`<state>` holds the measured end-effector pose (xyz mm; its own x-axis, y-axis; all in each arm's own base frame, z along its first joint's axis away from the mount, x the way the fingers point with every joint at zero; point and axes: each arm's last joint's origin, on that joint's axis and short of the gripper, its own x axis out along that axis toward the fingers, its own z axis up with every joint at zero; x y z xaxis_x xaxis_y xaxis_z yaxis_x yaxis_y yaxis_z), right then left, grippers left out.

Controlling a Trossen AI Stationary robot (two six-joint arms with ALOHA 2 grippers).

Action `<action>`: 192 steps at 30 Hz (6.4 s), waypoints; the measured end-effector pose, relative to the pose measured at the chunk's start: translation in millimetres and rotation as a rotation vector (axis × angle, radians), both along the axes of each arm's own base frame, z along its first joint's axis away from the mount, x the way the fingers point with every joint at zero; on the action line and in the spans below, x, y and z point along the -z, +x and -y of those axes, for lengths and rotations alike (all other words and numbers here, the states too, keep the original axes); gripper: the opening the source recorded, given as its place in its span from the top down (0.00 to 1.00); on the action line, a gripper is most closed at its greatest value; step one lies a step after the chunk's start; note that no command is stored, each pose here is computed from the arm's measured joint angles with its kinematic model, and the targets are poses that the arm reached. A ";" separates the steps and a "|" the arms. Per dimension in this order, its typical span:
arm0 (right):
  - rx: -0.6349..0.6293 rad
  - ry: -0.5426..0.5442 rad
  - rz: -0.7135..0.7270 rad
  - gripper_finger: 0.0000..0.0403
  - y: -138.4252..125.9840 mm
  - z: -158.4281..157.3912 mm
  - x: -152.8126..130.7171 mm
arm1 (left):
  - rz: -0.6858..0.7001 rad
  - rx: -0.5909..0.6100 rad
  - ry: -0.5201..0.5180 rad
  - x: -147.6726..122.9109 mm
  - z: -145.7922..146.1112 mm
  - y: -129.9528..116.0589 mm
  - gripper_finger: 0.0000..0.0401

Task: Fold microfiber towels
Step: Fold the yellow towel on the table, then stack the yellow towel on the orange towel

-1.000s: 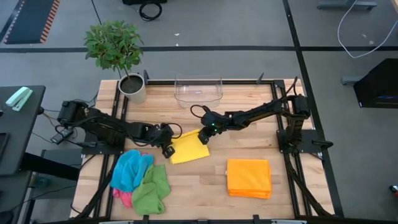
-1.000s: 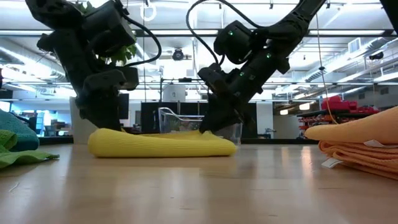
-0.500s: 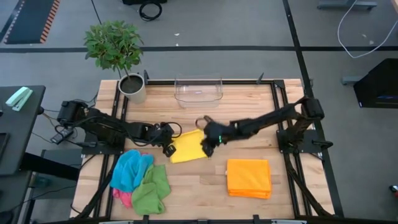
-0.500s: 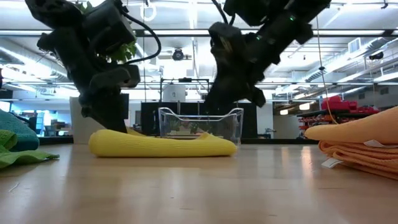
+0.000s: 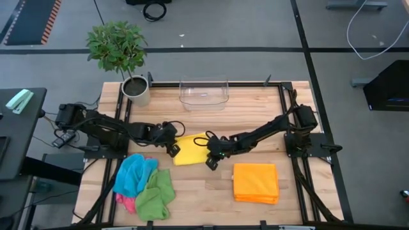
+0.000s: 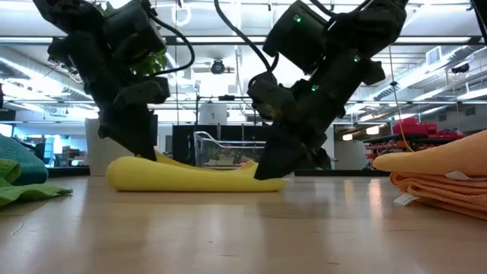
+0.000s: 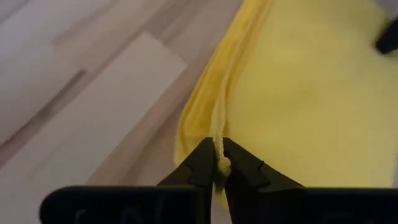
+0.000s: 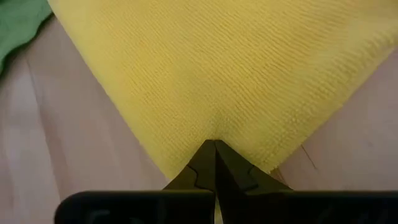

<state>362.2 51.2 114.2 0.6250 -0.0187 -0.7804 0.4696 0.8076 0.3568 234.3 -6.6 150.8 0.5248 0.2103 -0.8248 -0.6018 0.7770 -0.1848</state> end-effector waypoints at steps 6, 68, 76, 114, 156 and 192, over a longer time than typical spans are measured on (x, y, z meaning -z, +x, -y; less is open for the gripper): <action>-0.003 0.008 0.022 0.99 -0.8 1.4 -7.9 | 0.008 -0.035 -0.006 -10.7 -6.4 -8.3 0.87; 0.272 0.158 0.107 0.98 3.7 44.7 -23.6 | 0.201 -0.325 -0.176 28.0 32.8 23.1 0.96; 0.338 0.225 0.039 0.99 -45.7 1.2 -91.4 | 0.474 -0.238 -0.302 7.4 52.3 40.1 0.97; 0.430 0.210 -0.433 0.99 -241.5 -133.8 -105.2 | 0.332 -0.054 -0.508 -39.2 148.6 272.4 0.98; 0.098 0.055 -0.364 0.50 -243.6 -123.0 -118.6 | 0.215 0.914 0.325 -96.5 155.7 239.8 0.38; -0.569 -0.500 -0.351 0.50 -262.2 -183.8 -50.5 | 0.185 0.943 0.598 -13.2 180.4 267.8 0.49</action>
<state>100.0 235.1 164.7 0.3659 -0.1695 -0.9151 -0.0409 0.9794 -0.1977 502.0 -187.0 164.0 0.7863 0.0010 -0.6179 0.2688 0.8999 0.3435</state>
